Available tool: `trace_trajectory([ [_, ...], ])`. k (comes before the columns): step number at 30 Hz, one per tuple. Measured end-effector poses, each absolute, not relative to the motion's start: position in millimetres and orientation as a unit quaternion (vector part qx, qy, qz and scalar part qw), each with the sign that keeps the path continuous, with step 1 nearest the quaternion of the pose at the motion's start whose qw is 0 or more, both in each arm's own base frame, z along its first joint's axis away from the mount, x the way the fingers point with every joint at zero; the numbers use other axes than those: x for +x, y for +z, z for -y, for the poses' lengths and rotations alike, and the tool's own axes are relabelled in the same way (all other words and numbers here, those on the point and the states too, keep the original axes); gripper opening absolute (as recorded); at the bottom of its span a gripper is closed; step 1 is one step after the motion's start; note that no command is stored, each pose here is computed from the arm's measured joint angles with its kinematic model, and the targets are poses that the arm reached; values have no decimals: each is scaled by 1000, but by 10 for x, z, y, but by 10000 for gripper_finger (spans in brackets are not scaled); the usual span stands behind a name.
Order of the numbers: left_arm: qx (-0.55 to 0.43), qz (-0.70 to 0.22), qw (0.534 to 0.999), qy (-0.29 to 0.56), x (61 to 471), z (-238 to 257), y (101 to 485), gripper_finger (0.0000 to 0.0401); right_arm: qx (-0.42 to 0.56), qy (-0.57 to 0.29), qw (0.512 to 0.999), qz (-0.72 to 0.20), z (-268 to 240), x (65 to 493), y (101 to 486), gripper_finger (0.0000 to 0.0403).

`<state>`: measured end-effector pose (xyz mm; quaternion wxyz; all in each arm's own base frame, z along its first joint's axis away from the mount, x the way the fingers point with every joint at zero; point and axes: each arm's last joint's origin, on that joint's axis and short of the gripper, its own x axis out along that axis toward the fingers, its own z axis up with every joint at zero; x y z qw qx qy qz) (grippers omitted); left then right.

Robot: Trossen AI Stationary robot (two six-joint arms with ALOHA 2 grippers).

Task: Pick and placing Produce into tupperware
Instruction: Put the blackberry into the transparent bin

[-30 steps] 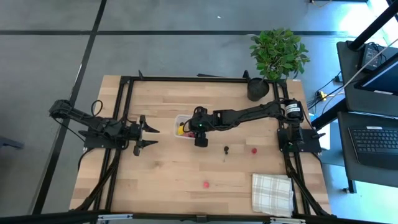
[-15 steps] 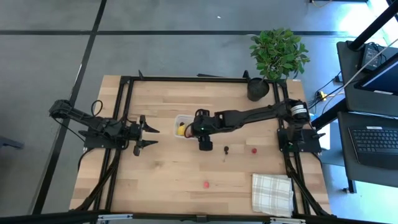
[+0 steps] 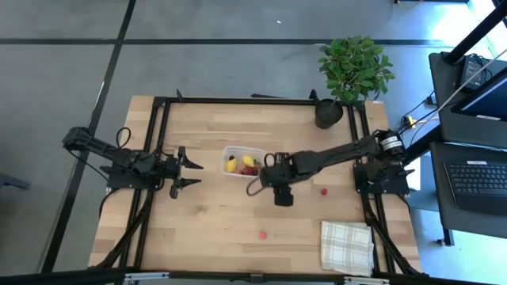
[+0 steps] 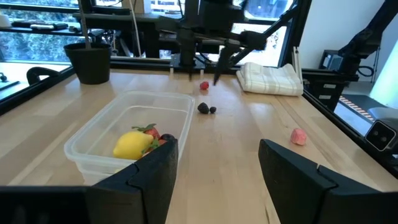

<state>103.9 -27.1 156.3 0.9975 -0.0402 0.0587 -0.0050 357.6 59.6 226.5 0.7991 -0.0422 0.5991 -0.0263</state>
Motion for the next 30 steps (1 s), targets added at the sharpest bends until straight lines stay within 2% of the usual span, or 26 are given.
trace_trajectory([
  [9, -40, -59, 997, -5, 1039, 271, 1562, 218, -48, -40, 762, -644, -820, 3305, 1854, 209],
  [14, -40, -59, 997, -5, 1039, 271, 1562, 218, -58, -41, 760, -646, -829, 3218, 1669, 209],
  [30, -40, -59, 997, -5, 1039, 271, 1562, 218, -65, -34, 764, -641, -773, 3186, 1536, 209],
])
